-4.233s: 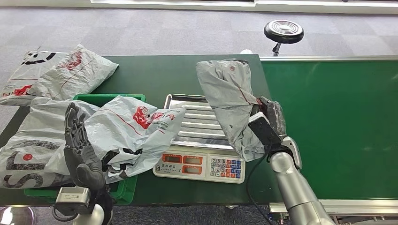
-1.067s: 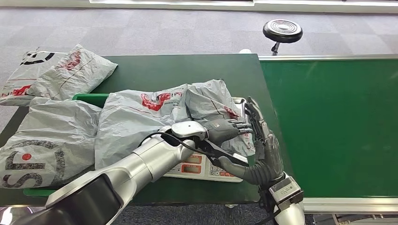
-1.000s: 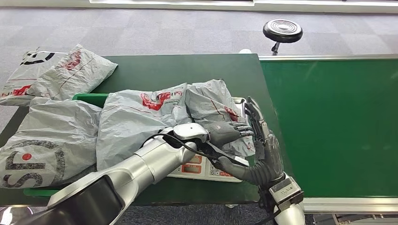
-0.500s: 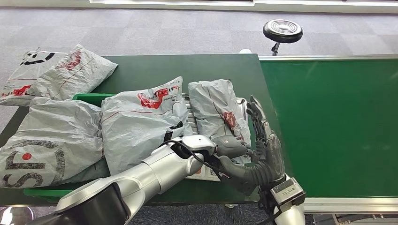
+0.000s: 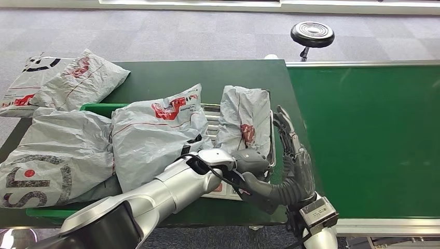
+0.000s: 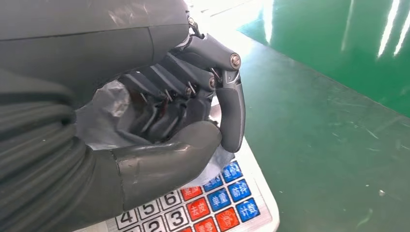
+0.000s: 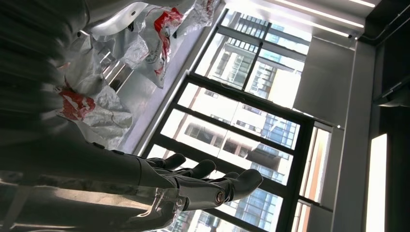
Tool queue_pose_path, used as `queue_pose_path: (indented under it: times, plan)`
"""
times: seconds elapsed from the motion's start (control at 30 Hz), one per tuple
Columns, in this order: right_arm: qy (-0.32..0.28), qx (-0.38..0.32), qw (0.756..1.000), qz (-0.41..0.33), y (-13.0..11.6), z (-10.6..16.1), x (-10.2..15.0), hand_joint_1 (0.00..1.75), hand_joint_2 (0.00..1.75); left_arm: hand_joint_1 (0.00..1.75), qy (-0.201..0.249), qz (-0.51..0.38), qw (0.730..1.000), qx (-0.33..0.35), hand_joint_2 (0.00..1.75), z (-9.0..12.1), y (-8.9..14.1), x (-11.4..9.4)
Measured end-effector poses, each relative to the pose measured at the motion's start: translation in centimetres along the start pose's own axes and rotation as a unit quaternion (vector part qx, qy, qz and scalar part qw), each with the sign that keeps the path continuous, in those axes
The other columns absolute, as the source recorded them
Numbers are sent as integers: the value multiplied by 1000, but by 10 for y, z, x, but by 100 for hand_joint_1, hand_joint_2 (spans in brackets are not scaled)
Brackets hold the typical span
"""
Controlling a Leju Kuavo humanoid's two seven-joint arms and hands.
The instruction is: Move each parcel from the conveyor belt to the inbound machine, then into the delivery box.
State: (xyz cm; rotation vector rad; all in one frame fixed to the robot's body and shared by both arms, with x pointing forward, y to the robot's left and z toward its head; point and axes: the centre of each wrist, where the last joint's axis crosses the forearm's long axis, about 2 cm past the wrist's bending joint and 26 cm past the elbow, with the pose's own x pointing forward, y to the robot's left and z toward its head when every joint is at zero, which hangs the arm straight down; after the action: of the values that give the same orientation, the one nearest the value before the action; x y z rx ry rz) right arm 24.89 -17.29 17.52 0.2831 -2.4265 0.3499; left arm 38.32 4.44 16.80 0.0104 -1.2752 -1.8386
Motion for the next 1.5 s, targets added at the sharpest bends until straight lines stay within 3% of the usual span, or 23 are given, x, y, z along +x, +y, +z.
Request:
queue_pose_path:
  times: [0.4, 0.53, 0.63, 0.73, 0.9, 1.0, 1.13, 1.27, 1.5]
  plan:
    - [0, 0, 1000, 1, 0, 0, 0, 0, 175, 175, 11, -6, 1000, 21, 175, 4, 5, -9]
    - [4, 0, 1000, 6, 2, 5, 1, 0, 175, 175, 21, -22, 997, 69, 175, 12, 20, -20]
    - [9, -2, 1000, 9, 3, 12, 3, 0, 175, 175, 52, -54, 990, 122, 175, 28, 41, -41]
    - [14, -5, 1000, 17, 4, 20, 8, 0, 175, 175, 130, -143, 956, 220, 175, 64, 82, -77]
    - [32, -17, 999, 33, 4, 40, 20, 0, 175, 175, 275, -262, 863, 333, 175, 160, 145, -148]
    - [39, -19, 998, 38, 4, 50, 25, 0, 175, 175, 330, -286, 818, 375, 175, 219, 165, -180]
    - [45, -18, 998, 45, 4, 55, 28, 0, 175, 175, 366, -284, 780, 421, 175, 286, 180, -203]
    - [50, -20, 997, 52, 4, 58, 32, 0, 175, 175, 382, -272, 760, 450, 175, 317, 179, -210]
    - [49, -23, 997, 54, 3, 58, 35, 0, 175, 175, 391, -255, 741, 483, 175, 337, 175, -214]
